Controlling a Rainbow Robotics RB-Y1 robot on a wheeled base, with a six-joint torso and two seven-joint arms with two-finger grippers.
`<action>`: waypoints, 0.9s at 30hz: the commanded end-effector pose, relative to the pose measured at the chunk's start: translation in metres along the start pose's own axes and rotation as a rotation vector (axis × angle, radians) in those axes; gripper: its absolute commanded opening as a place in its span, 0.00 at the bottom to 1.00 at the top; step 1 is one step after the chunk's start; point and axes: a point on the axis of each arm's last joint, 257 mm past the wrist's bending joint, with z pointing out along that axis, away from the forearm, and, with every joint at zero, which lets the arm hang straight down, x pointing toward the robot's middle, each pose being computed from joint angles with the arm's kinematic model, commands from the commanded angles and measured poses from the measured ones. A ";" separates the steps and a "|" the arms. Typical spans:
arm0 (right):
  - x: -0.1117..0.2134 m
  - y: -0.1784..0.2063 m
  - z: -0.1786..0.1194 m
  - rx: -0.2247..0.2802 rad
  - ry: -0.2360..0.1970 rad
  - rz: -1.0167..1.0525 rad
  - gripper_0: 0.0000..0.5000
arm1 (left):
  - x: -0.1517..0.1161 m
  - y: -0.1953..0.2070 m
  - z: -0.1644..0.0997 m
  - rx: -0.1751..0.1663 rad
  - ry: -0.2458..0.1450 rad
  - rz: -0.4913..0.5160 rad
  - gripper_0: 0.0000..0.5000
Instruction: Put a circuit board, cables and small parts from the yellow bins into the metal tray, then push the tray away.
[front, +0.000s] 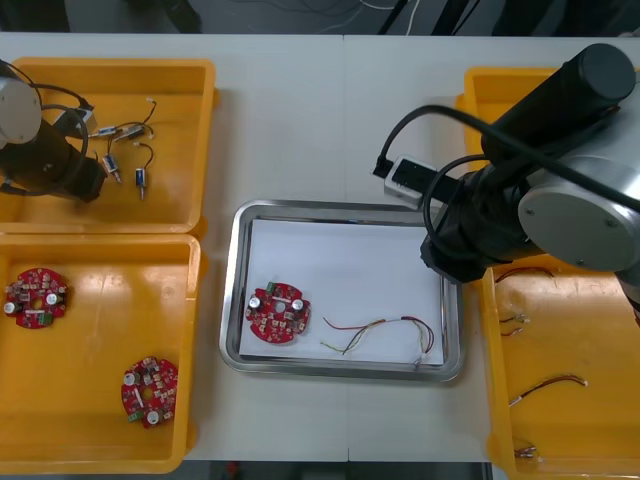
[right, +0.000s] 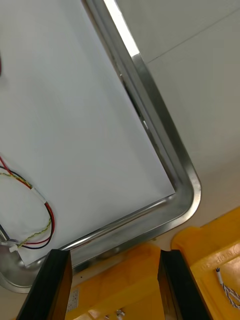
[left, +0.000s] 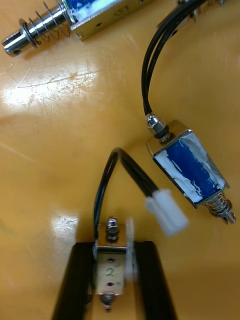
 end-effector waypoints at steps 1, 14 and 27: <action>-0.029 -0.032 -0.037 0.060 -0.117 0.141 1.00 | -0.023 -0.009 -0.010 0.007 -0.039 0.116 0.00; 0.006 -0.090 -0.060 0.122 -0.112 0.470 1.00 | -0.019 -0.008 -0.025 0.035 0.003 0.077 0.00; 0.054 -0.156 -0.085 0.141 -0.108 0.697 1.00 | -0.027 0.002 -0.066 0.048 0.032 0.012 0.00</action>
